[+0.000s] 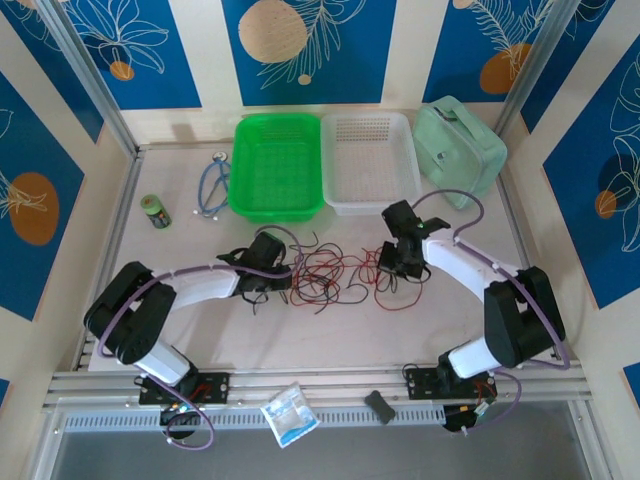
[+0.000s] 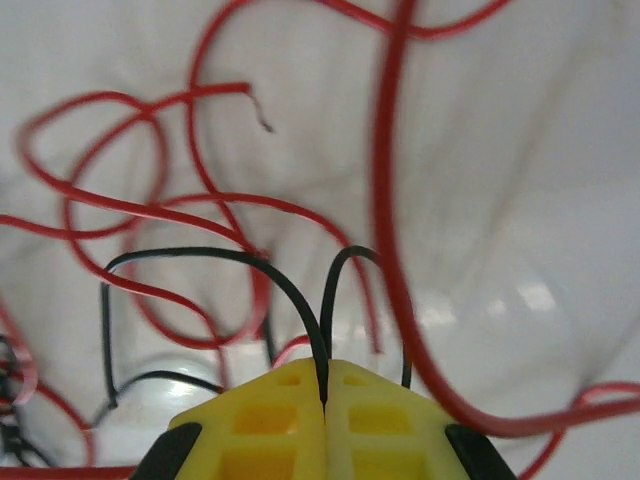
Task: Untangle the cables
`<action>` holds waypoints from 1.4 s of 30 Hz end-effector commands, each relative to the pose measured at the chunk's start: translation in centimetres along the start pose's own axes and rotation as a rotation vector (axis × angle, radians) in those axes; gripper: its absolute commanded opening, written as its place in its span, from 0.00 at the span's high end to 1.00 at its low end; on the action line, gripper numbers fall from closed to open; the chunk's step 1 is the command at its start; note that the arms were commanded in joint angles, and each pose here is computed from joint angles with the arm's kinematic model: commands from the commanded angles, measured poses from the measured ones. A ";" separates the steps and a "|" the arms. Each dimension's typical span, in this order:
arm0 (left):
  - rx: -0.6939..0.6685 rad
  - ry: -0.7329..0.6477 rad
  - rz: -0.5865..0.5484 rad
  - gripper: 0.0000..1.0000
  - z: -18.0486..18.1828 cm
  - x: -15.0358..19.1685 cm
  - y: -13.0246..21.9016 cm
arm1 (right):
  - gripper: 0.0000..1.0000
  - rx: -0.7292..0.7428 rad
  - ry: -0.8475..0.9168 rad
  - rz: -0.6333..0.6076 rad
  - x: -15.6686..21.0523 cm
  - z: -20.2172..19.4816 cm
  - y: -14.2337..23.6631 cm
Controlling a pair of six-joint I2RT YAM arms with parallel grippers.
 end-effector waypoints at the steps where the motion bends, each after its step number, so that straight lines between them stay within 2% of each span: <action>1: 0.084 -0.010 0.052 0.65 -1.2 1.5 0.7 | 1.00 -0.109 0.098 -0.018 -1.4 2.2 0.3; 6: 0.084 -0.011 0.090 0.66 -1.6 3.5 1.7 | 1.00 -0.086 0.112 0.003 -1.0 1.7 0.0; 11: 0.105 -0.025 0.073 0.65 -2.4 4.1 4.4 | 1.00 -0.078 0.086 0.031 0.8 0.6 0.0; 14: 0.137 -0.046 0.040 0.57 -3.2 3.6 6.8 | 1.00 -0.062 0.074 0.032 1.7 -0.1 0.5; 16: 0.164 -0.064 0.019 0.49 -3.8 3.0 8.2 | 1.00 -0.053 0.070 0.025 2.0 -0.4 0.9; 20: 0.174 -0.102 -0.041 0.35 -4.8 1.5 10.8 | 0.88 -0.050 0.067 0.002 2.4 -0.9 2.1; 25: 0.064 -0.166 -0.126 0.31 -5.3 -0.8 12.5 | 0.73 -0.064 0.073 -0.026 2.7 -1.1 3.5; 28: -0.024 -0.182 -0.151 0.31 -5.7 -2.3 12.0 | 0.66 -0.068 0.073 -0.038 2.8 -1.2 4.2; 30: -0.033 -0.179 -0.152 0.35 -6.2 -3.2 10.9 | 0.64 -0.072 0.072 -0.047 2.8 -1.2 4.6; 35: 0.006 -0.152 -0.167 0.46 -7.4 -5.3 7.5 | 0.63 -0.078 0.063 -0.051 3.0 -1.3 4.9; 39: -0.042 -0.130 -0.186 0.49 -7.2 -6.8 5.3 | 0.63 -0.080 0.055 -0.048 3.2 -1.4 4.9; 42: -0.026 -0.102 -0.197 0.49 -6.7 -7.6 3.8 | 0.63 -0.084 0.045 -0.048 3.3 -1.5 4.8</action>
Point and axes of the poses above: each hand's point on the last joint's axis, 136 mm out from that joint toward the fingers, its own y axis back along the fingers, its own z axis along the line the jaws close on, x = y × z, the point moved 8 cm from there along y, back along the fingers, and after that the axes turned 7 degrees about y, right-handed, at the moved point
